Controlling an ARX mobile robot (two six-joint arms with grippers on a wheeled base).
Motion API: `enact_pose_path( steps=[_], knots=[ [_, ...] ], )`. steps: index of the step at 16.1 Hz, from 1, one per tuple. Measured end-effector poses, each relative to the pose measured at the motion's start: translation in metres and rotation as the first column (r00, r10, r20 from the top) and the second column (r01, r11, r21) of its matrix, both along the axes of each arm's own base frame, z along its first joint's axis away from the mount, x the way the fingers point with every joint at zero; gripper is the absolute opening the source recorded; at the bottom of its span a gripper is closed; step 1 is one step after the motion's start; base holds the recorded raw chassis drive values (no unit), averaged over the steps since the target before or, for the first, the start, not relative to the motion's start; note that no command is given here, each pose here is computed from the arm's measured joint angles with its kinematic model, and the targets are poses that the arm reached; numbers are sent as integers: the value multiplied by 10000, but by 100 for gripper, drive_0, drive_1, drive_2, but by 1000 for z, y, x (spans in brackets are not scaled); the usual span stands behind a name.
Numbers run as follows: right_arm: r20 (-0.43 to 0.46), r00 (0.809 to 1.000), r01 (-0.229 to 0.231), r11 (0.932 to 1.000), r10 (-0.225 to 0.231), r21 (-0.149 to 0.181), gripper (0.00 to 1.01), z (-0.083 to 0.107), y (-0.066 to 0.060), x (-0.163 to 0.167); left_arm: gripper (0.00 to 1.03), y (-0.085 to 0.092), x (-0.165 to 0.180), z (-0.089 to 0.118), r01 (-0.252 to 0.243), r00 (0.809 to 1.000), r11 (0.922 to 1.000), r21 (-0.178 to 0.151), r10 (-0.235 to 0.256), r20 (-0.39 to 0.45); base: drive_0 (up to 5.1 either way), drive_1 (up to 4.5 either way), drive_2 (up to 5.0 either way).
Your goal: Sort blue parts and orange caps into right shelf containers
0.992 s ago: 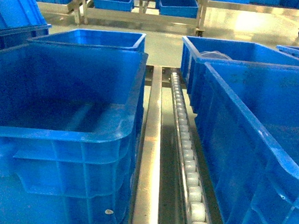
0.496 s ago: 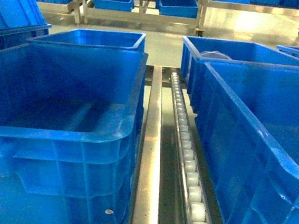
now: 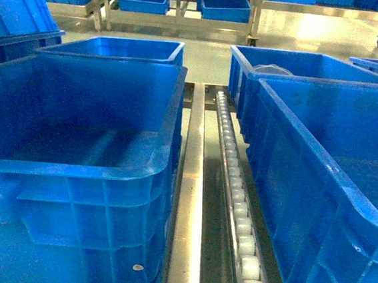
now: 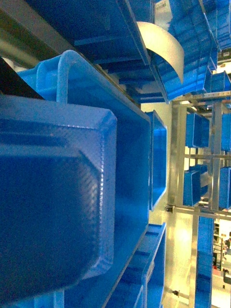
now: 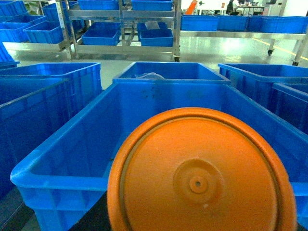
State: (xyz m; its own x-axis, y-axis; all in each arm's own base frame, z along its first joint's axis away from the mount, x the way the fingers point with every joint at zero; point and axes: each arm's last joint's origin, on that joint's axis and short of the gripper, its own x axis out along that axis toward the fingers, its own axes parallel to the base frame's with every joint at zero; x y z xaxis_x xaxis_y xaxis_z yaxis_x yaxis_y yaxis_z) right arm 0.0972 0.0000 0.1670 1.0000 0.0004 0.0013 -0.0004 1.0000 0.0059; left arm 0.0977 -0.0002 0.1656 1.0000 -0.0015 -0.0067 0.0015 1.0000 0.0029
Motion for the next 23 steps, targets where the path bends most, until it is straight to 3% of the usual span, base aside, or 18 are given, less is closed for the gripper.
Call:
enact_pose_path(
  steps=[9, 11, 12, 14, 16, 17, 19, 20, 21, 23],
  knots=[
    [8, 10000, 0, 10000, 0, -4, 44, 0, 0, 0, 43, 0, 0, 0, 0, 10000, 10000, 0, 0, 0, 0, 0, 0],
    [1678, 9841, -467, 9963, 582, -718, 44, 17, 5, -1, 43, -6, 3, 10, 475, 9943, 9987, -159, -457, 959, 0, 0, 0],
    [1536, 9828, -873, 9911, 1022, -1005, 44, 17, 11, 2, 43, -13, 9, 11, 872, 9919, 9960, -187, -850, 940, 0, 0, 0],
    [1644, 9800, -934, 9889, 1117, -1152, 44, 37, 11, 19, 43, -19, 33, 27, 1212, 9855, 9924, -199, -1179, 1217, 0, 0, 0],
    [2132, 9719, -753, 9897, 1002, -1219, 44, 70, 8, 55, 43, -25, 84, 70, 1365, 9627, 9906, -52, -1314, 2365, 0, 0, 0],
    [1972, 9762, -671, 9904, 902, -1209, 44, 76, 8, 79, 43, -30, 114, 79, 1361, 9628, 9907, -36, -1314, 2362, 0, 0, 0],
    [1092, 9921, -493, 9925, 615, -1116, 44, 73, 5, 137, 43, -35, 180, 61, 1092, 9912, 9937, -266, -1068, 781, 0, 0, 0],
    [759, 9961, -376, 9934, 460, -1082, 46, 65, 5, 160, 52, -36, 198, 46, 1001, 9950, 9941, -414, -1003, -24, 0, 0, 0],
    [485, 9986, -158, 9947, 208, -1013, 59, 55, 3, 173, 65, -36, 200, 40, 963, 9949, 9943, -461, -975, -245, 0, 0, 0],
    [195, 9994, 321, 9944, -303, -1002, 89, 47, 0, 174, 93, -34, 186, 58, 696, 9955, 9957, -619, -653, 688, 0, 0, 0]
  ],
)
